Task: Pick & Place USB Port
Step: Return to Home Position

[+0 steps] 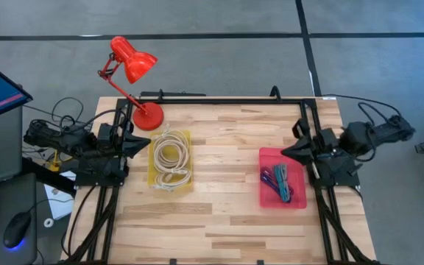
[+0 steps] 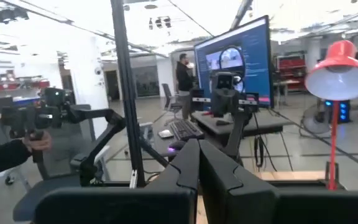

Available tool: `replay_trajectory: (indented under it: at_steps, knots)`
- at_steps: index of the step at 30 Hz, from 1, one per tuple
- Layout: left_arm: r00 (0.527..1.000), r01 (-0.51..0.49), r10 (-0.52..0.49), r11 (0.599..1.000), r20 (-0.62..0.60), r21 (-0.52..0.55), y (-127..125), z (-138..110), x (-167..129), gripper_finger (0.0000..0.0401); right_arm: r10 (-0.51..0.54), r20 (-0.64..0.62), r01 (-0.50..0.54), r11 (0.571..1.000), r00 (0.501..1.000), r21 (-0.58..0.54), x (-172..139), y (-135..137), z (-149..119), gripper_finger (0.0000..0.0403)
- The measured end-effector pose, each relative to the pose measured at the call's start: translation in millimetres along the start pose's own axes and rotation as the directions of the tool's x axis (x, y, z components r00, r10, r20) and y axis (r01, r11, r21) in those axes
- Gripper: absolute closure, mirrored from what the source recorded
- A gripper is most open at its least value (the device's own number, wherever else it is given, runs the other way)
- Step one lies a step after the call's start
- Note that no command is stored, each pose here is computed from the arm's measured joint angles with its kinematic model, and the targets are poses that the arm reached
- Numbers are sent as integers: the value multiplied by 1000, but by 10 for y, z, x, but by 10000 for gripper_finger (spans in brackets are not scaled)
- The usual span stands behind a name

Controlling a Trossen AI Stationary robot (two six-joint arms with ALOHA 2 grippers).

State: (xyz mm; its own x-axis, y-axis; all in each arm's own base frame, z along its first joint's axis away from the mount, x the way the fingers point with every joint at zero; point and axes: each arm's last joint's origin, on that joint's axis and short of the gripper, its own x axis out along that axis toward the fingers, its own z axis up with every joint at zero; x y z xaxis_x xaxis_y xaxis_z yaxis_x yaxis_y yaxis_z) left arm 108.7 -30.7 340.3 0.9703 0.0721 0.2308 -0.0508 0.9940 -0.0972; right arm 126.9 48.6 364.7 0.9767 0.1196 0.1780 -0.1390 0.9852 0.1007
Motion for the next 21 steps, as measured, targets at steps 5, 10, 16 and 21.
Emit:
replay_trajectory:
  at_steps: [5,10,16,21]
  knots:
    - [1000,0,0,1000,0,6,0,0,0,397,41,-24,-42,998,999,-37,134,-206,9,403]
    - [1000,0,0,999,2,37,3,4,-7,397,39,-38,-39,999,999,-7,122,-423,24,403]
    - [1000,-3,1,998,31,64,33,50,-67,397,-3,-59,3,1000,998,9,-165,-456,72,403]
    - [996,-12,4,996,87,90,93,135,-190,397,-42,-11,42,999,999,-1,-409,-415,140,403]
